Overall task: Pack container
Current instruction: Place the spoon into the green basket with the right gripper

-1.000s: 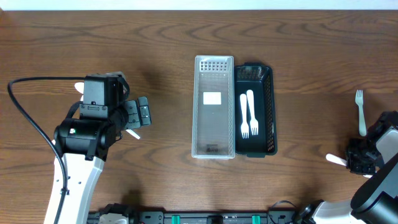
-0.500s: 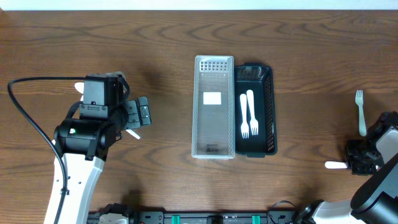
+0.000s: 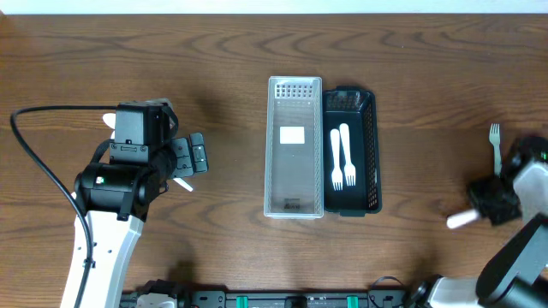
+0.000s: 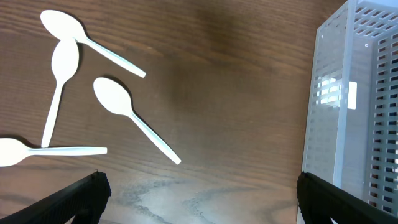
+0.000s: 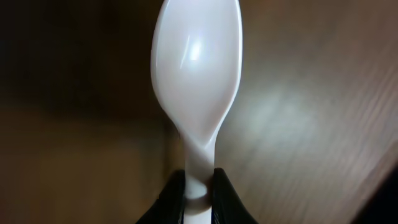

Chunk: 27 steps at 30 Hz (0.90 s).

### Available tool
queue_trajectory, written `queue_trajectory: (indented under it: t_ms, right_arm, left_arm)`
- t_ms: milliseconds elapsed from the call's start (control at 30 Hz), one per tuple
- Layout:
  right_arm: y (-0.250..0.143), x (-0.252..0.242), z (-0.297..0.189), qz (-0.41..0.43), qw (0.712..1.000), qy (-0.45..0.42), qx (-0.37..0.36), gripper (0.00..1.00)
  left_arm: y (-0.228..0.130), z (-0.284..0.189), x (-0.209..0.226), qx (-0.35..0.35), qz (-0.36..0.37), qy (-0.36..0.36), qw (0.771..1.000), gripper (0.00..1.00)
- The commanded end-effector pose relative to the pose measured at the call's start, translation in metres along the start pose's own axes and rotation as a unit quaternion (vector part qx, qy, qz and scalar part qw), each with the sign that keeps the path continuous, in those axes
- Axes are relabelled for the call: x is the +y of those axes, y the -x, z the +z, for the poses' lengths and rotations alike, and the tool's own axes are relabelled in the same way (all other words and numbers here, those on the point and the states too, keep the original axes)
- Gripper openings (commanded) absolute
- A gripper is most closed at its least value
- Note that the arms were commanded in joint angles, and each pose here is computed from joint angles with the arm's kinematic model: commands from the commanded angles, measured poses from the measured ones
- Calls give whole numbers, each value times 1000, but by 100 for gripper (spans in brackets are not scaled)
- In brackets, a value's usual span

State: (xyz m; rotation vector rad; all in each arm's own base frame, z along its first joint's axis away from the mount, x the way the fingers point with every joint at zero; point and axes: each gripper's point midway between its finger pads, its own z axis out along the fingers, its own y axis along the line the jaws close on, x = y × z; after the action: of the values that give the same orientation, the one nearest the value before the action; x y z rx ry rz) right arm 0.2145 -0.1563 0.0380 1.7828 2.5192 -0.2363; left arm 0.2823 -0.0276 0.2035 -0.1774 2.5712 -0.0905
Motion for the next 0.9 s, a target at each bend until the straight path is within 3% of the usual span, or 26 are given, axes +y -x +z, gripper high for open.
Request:
queue_trajectory:
  t_ms: [0,233,367,600,733,867]
  right_arm:
    - [17,54,-74,-102,988,79,-86,1]
    - [-43,152,-187,-301,921,193,-157,1]
    - [-99,191,-209,-373,879,246,-167,1]
    - [-174,223,-158,-471,852,202,-109,1]
    - [-190,230,-110,-495,853,150,-73,1]
    - [-197,233,-80,-528,839,121,-49,8]
  left_arm:
    - [9,-6,1,-14,3,4,1000,98]
    - [10,-6,1,-16,3,3,1000,98]
    - [10,-6,1,-16,3,3,1000,98]
    - [10,-6,1,-16,3,3,1000,98]
    - [10,-6,1,-16,3,3,1000,98]
    - [11,-6,1,-19,3,3,1000,98]
